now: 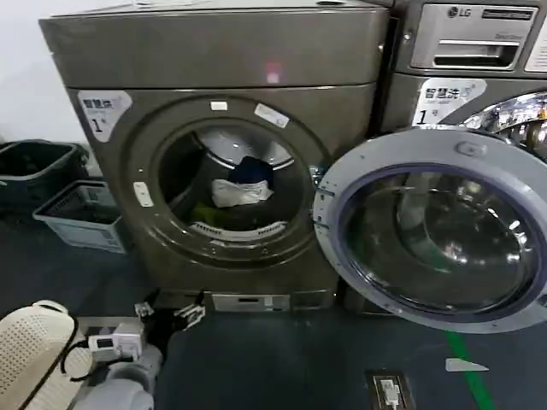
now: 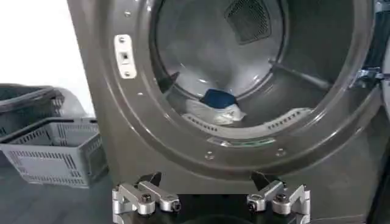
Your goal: Grasp the clothes from the dryer.
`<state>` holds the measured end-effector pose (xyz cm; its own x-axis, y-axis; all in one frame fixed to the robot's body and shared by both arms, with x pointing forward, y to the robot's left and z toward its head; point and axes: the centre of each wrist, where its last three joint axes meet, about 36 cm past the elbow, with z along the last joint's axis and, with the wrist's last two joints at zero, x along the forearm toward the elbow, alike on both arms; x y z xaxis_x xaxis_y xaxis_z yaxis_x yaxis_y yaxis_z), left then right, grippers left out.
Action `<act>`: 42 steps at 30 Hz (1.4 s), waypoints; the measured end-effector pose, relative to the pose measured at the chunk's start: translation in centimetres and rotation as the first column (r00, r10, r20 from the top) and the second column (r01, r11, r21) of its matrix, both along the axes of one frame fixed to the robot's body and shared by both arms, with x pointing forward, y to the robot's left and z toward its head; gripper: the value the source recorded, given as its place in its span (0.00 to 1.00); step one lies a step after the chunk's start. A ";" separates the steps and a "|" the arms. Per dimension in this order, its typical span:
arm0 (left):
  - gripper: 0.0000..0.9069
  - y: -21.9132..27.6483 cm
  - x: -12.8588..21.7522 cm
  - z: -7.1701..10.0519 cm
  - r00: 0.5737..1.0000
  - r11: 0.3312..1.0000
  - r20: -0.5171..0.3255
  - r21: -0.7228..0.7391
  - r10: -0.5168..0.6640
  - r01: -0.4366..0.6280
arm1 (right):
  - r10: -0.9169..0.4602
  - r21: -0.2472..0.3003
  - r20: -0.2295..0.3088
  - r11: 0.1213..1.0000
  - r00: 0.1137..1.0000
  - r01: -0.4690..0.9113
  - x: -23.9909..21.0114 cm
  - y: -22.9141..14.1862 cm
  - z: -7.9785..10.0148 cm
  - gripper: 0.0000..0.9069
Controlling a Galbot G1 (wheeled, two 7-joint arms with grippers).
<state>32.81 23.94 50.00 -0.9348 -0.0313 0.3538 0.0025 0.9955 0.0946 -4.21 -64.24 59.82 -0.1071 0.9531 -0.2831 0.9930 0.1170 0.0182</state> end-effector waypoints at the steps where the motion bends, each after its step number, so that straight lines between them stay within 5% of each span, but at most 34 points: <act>1: 1.00 0.0 0.0 0.0 1.000 1.000 0.000 0.000 0.000 0.000 | -0.002 -0.003 0.002 1.000 1.000 0.002 0.0 0.0 0.0 1.00; 22: 1.00 0.0 0.3 0.0 1.000 1.000 0.004 0.004 0.013 -0.013 | -0.001 -0.050 0.072 0.999 0.997 0.005 0.5 0.4 -1.2 1.00; 42: 1.00 0.2 0.7 -0.2 1.000 1.000 0.001 0.009 0.006 -0.006 | 0.001 -0.072 0.079 0.997 0.997 0.005 0.6 1.0 -1.3 1.00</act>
